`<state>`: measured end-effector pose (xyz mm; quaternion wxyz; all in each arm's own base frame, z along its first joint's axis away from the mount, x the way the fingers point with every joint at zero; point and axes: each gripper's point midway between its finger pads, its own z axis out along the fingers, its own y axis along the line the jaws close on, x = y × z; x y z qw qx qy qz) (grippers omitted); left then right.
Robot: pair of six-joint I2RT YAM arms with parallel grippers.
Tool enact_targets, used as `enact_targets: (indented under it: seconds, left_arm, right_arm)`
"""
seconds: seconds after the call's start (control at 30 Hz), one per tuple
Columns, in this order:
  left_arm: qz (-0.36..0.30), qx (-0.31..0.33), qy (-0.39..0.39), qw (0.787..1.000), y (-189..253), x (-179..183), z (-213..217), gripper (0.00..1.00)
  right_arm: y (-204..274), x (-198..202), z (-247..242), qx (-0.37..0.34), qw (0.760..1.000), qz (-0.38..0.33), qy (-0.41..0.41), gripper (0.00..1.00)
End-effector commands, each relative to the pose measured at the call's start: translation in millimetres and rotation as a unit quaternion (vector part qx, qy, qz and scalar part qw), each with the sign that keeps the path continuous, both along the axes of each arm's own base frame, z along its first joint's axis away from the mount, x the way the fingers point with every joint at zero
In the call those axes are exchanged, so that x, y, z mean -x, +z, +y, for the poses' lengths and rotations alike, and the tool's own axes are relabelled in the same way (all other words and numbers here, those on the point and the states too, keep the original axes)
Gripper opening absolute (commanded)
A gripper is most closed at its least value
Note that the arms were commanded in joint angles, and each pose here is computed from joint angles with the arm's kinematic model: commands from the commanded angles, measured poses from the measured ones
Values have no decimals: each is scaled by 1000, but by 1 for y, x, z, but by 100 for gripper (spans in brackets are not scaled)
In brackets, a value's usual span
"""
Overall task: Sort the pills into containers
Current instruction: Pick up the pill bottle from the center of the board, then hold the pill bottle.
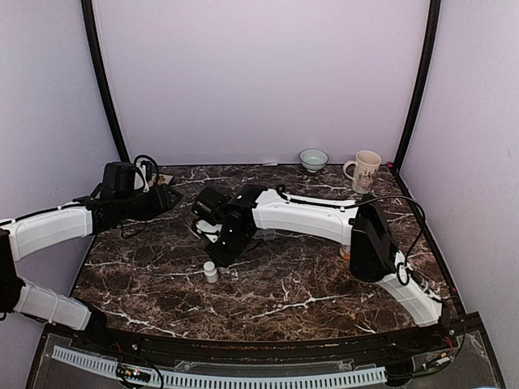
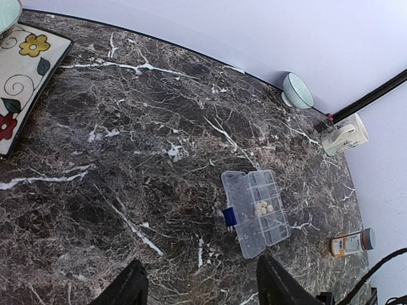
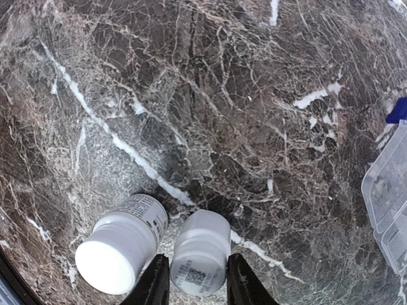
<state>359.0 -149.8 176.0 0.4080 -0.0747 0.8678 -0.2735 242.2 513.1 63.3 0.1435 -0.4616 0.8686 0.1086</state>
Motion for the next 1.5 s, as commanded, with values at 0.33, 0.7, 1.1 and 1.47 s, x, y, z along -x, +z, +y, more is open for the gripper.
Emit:
enact_targets:
  seconds: [0.33,0.7,1.1,1.47]
  left_arm:
    - [-11,13,-5,1000,7,-4,-2,61]
    - [-59,97,-92,989,38,-8,-39,88]
    - [-123,237,-317,910,96,21,-100,97]
    - [-120,296,-415,852,117,37,-137,63]
  right_arm:
    - [0,-1,-1,5,1000,1,3,10]
    - [73,-37,-19,-87,994,-26,-67,1]
    - [193,-56,-54,-297,945,47,-126,1]
    - [238,-45,-65,-430,884,132,-127,1]
